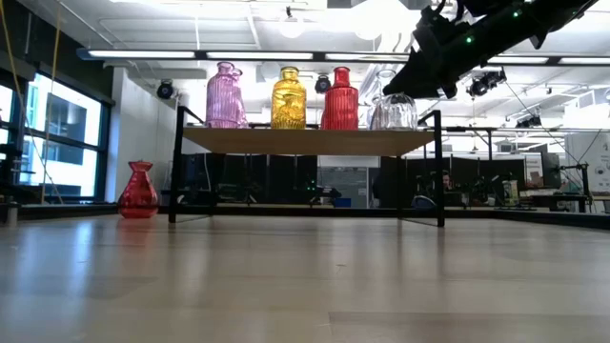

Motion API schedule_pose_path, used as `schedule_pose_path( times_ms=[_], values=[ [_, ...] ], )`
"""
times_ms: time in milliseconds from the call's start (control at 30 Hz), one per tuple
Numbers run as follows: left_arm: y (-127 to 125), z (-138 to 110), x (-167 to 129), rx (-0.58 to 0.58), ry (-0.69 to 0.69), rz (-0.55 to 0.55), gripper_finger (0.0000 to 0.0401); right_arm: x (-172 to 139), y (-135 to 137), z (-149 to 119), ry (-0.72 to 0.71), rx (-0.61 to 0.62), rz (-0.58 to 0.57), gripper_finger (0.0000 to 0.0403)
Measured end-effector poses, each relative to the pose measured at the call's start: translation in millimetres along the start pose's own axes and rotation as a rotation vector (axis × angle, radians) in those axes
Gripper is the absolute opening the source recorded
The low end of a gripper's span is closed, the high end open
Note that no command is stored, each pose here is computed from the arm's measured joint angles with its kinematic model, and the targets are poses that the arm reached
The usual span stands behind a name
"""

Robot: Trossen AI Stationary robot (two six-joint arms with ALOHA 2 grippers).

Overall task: Sort vases onto shelf
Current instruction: Put the transparent vase on the shelf aligned with the other transparent vases, then put the yellow vase on the shelf aligned with the other yellow vases

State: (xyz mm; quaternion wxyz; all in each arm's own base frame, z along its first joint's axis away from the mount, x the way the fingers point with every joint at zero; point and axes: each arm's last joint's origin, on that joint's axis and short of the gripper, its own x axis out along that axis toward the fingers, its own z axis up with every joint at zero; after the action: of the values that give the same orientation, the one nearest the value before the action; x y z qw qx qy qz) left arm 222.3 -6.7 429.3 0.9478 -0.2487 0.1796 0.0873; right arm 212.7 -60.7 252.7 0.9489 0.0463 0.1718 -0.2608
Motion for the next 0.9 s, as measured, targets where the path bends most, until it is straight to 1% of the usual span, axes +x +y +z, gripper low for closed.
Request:
schedule_pose_path(
  times_ms=[367,533,900],
  values=[
    [0,0,0,-0.001,0.0,0.0,0.0113,0,0,1,-0.012,0.004,-0.001,0.0172],
    [0,0,0,-0.001,-0.001,0.0,0.0113,0,0,4,-0.042,0.012,0.003,0.0172],
    [0,0,0,-0.001,-0.001,0.001,0.0113,-6,1,27,-0.042,-0.021,-0.001,0.0171]
  ],
)
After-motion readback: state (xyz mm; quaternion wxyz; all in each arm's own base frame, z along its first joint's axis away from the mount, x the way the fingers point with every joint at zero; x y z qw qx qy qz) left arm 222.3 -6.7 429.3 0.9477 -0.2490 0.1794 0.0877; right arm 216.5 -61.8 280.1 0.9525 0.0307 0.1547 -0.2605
